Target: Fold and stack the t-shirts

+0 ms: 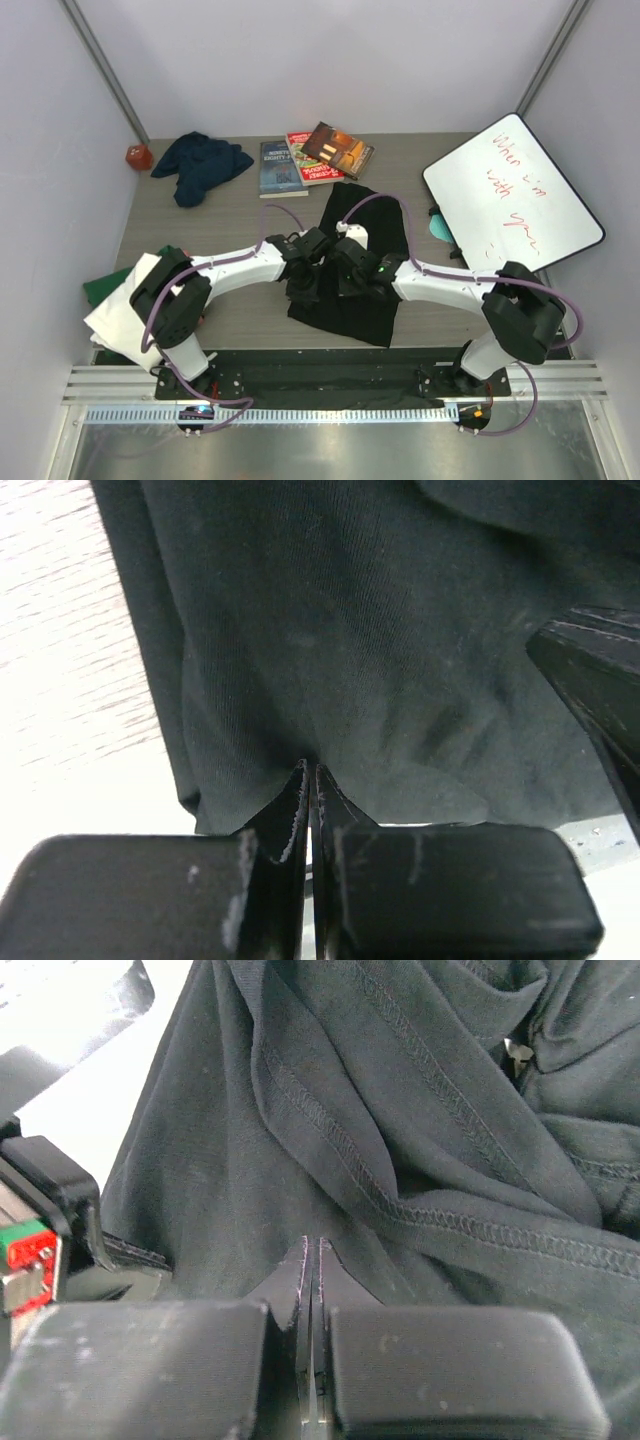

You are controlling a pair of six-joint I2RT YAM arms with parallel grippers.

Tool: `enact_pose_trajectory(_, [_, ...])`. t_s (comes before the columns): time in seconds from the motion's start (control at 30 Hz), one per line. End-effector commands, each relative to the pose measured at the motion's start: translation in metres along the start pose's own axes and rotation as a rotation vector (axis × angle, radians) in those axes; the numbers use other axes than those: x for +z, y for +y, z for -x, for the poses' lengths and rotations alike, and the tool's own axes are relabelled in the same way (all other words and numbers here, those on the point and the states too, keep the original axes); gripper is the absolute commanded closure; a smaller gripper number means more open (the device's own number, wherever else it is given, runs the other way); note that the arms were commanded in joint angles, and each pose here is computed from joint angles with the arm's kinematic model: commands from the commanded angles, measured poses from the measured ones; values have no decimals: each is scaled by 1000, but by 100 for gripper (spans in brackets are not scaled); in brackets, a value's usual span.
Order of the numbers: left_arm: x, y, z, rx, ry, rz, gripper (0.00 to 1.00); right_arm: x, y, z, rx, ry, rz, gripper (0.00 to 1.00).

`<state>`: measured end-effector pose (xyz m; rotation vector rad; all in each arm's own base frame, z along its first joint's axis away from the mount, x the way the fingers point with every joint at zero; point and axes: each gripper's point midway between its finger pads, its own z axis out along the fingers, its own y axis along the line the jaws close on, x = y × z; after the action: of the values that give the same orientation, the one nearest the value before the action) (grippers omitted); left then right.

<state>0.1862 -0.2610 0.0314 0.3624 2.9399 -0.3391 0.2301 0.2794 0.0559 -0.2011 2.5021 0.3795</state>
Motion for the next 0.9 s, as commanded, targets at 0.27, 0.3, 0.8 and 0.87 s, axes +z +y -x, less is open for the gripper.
enact_pose_trajectory(0.27, [21,2,-1,-6,6,-7,100,13,3,36,-34,-134,-59,99])
enact_pose_trajectory(0.3, [23,4,-2,-8,12,-1,100,14,1,37,-43,-139,-71,99])
enact_pose_trajectory(0.8, [35,16,-16,-40,18,26,100,44,-25,48,-58,-216,-214,99])
enact_pose_trajectory(0.87, [33,17,-15,-44,12,26,100,42,-29,54,-46,-245,-225,99])
